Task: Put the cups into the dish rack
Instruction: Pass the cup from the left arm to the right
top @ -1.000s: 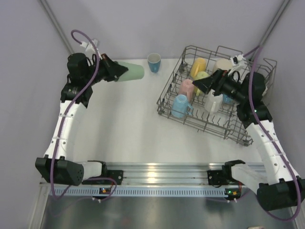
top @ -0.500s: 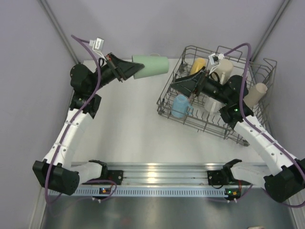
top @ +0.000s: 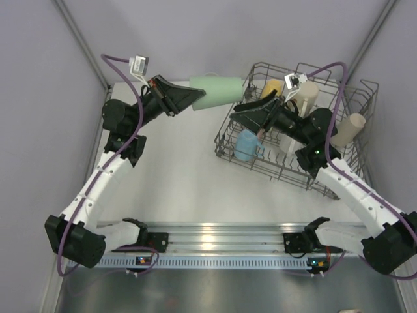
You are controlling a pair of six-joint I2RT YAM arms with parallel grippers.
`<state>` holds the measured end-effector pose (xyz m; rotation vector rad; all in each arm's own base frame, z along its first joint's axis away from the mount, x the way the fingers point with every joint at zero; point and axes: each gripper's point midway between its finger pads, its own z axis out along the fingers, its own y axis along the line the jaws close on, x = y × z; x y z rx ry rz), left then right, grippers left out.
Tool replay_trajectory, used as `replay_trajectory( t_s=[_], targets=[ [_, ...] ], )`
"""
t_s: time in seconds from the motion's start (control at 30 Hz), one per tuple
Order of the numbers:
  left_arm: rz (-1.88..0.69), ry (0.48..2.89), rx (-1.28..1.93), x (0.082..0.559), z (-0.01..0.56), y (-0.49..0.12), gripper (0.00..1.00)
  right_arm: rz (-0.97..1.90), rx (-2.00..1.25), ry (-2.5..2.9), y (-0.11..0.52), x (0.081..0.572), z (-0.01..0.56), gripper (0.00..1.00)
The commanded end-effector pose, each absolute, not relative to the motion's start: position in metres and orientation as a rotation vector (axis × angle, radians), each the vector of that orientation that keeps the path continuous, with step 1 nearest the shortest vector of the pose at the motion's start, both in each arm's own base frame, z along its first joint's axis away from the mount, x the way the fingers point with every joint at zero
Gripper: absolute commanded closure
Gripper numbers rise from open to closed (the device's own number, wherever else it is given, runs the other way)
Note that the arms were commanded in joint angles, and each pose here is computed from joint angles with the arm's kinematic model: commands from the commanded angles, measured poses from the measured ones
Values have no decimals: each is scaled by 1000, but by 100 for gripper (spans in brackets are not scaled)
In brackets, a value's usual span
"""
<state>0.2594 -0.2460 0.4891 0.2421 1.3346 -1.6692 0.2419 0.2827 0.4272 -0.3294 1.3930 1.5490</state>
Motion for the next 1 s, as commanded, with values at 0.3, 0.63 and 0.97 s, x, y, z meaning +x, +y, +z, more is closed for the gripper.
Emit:
replay_trajectory(
  t_s=[0.3,0.63,0.97],
  targets=[
    [-1767,1143,309,221,503,-244,100,1652,-320,1151,279,229,478,4],
    [-1827,1115,329,212,496,-245,100,1681,-303,1130,281,233,477,17],
    [-1869,1148,344,212,483,-256,100,1697,-317,1118,282,229,474,69]
  ],
)
